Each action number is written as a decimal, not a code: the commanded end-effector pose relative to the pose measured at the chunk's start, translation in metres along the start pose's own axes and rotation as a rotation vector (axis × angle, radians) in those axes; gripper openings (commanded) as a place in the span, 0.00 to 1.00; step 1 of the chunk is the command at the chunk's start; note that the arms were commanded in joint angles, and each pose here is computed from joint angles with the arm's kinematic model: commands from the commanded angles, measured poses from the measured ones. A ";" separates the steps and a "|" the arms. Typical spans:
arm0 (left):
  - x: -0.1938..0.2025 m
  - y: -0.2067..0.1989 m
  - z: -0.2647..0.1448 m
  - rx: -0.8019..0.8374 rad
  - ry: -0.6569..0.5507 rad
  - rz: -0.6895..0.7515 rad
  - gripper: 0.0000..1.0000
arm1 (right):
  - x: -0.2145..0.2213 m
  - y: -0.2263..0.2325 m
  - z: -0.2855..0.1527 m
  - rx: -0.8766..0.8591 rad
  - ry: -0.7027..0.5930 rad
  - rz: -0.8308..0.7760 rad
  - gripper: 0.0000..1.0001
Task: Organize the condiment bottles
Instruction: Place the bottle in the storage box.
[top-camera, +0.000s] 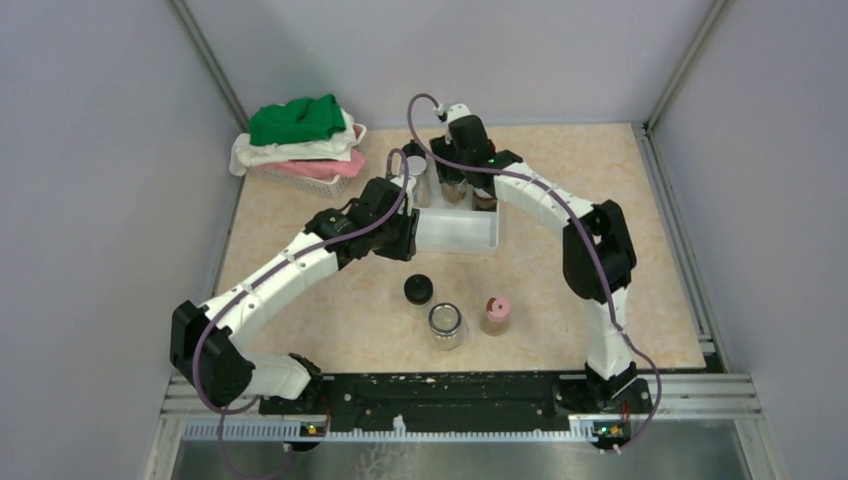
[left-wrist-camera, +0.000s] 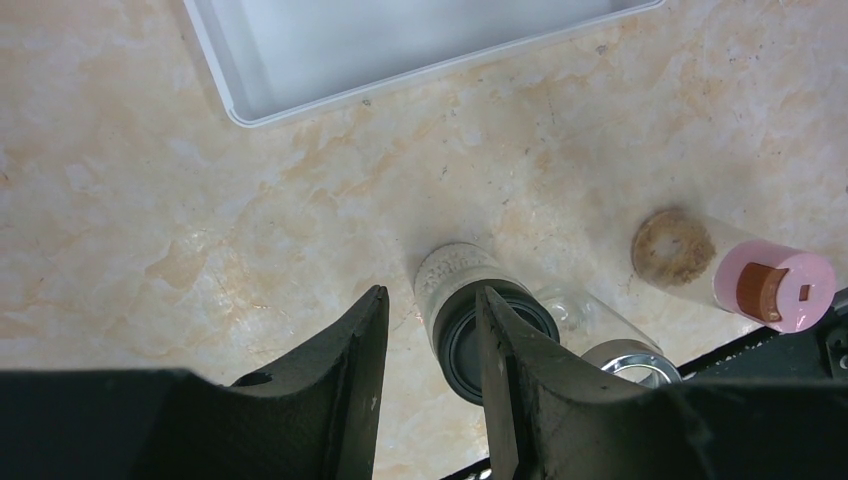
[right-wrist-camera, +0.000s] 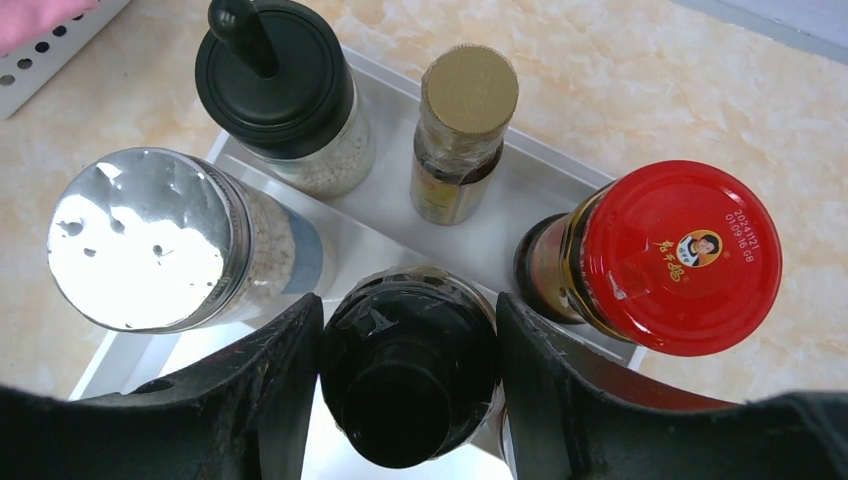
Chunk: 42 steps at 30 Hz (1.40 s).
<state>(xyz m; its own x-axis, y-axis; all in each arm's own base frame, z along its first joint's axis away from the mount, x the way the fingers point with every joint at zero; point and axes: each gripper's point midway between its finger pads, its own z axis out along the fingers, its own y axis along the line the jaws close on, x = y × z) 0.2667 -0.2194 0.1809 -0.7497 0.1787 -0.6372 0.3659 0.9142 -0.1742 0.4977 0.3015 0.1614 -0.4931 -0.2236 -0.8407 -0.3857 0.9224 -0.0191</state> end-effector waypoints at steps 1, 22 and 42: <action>-0.022 -0.003 -0.012 0.016 -0.074 0.007 0.45 | -0.025 0.001 0.006 -0.009 -0.110 0.056 0.25; -0.027 0.004 -0.023 -0.002 -0.100 0.003 0.45 | 0.012 0.000 0.009 -0.006 -0.060 0.103 0.36; -0.028 0.004 -0.024 0.000 -0.107 0.001 0.45 | 0.015 -0.005 -0.017 -0.002 -0.062 0.106 0.33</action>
<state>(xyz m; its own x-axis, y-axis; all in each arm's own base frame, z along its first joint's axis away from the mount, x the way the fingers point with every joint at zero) 0.2696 -0.2102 0.1909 -0.7347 0.1637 -0.6584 0.3537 0.9205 -0.1659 0.4837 0.2994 0.1438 -0.4860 -0.1155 -0.8663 -0.3545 0.9321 0.0746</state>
